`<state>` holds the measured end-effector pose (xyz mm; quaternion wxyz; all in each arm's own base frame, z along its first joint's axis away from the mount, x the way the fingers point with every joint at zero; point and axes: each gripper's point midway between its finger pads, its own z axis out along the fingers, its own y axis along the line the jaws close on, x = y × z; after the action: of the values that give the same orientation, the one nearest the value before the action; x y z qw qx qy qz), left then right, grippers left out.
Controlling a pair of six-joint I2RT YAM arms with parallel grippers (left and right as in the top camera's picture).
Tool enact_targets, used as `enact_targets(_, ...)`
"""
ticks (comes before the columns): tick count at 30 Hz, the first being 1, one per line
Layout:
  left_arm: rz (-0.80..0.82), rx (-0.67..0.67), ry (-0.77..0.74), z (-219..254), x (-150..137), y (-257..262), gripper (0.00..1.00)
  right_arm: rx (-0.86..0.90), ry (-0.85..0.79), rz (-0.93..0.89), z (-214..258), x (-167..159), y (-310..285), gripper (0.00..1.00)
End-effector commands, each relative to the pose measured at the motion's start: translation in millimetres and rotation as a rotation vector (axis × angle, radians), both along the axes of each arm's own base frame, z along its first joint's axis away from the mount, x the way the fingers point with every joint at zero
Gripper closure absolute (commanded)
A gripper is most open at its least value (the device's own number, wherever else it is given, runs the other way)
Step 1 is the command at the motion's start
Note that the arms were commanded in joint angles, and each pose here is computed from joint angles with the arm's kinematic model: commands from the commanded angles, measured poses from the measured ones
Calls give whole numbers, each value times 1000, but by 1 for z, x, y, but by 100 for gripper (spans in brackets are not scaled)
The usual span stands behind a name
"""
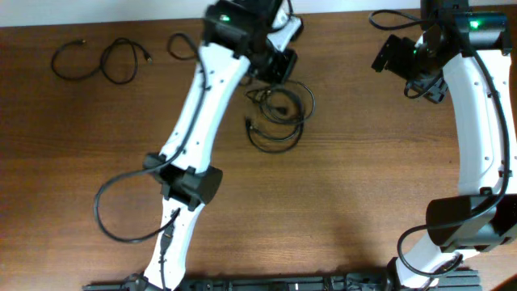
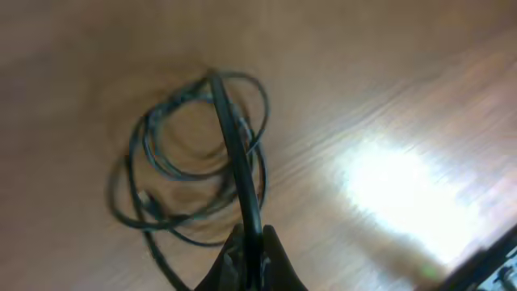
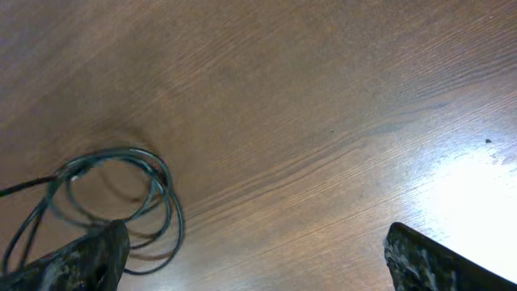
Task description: Untangle cables
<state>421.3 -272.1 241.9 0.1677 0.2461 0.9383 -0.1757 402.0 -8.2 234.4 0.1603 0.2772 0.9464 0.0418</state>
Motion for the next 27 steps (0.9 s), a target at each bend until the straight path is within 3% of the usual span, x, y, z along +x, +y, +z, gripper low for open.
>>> enact_targets(1, 66, -103, -196, 72, 10, 29, 100, -10, 1, -9, 0, 0, -3, 2)
enact_targets(4, 225, -200, -309, 129, 21, 70, 100, -10, 1, -10, 0, 0, -3, 2)
enact_targets(9, 596, -448, -271, 189, 14, 124, 100, -10, 1, -9, 0, 0, -3, 2)
enact_targets(11, 510, -562, -321, 221, 9, 114, 100, -10, 1, -10, 0, 0, -3, 2)
enact_targets(14, 236, -798, -491, 302, -16, 84, 100, -10, 1, -10, 0, 0, -3, 2)
enact_targets(17, 91, -894, -652, 353, -37, 77, 100, -10, 1, -9, 0, 0, -3, 2)
enact_targets(20, 35, -938, -800, 392, -56, 81, 100, -10, 1, -10, 0, 0, -3, 2)
enact_targets(22, 56, -921, -750, 381, -56, 82, 100, -10, 1, -9, 0, 0, -3, 2)
enact_targets(25, 199, -835, -665, 348, -34, 92, 100, -10, 1, -10, 0, 0, -3, 2)
enact_targets(27, 323, -733, -746, 341, -15, 113, 100, -10, 1, -10, 0, 0, -3, 2)
